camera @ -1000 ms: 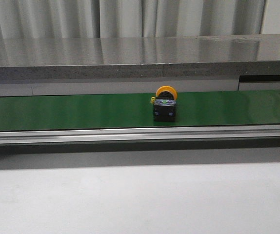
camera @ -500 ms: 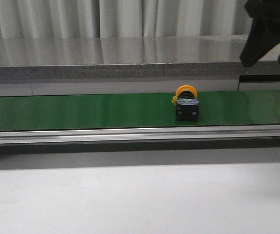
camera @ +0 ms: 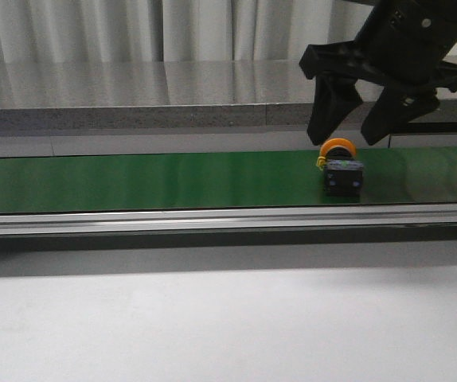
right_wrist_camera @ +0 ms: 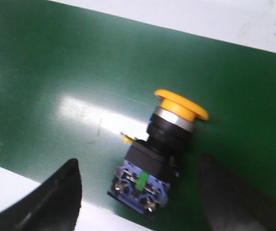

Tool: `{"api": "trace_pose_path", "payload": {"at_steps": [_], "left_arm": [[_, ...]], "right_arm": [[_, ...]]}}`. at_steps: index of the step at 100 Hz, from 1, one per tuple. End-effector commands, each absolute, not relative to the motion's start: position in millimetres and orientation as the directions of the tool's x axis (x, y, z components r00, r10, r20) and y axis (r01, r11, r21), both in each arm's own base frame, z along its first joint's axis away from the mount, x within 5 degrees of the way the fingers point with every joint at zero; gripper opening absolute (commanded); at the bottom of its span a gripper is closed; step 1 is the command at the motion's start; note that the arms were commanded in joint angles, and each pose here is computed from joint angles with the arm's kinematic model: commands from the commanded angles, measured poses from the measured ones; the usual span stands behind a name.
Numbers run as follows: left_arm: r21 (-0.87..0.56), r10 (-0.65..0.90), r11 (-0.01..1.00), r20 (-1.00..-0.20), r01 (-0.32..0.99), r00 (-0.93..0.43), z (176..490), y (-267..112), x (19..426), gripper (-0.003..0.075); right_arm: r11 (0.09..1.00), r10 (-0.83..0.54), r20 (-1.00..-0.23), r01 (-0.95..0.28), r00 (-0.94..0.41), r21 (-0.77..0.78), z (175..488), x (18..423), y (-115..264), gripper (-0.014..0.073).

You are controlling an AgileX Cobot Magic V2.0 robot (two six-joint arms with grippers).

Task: Move button from left to right
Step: 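Lower the right gripper onto the push-button on the belt and close, then lift the push-button with the right gripper and carry it over the green tray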

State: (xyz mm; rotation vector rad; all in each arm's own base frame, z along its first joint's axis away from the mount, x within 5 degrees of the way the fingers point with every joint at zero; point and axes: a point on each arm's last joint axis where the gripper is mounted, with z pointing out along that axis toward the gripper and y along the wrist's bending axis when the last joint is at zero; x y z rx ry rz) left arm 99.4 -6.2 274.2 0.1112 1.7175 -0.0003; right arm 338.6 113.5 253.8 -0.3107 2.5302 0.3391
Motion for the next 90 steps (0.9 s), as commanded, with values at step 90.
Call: {"api": "trace_pose_path", "payload": {"at_steps": [90], "left_arm": [[0.054,0.056,0.997,-0.998,0.056,-0.039,290.9,-5.3,100.6,-0.0019]], "right_arm": [[0.935,-0.209,-0.562,-0.332,-0.8,0.125,277.9,352.1,112.2,0.0269]]}}
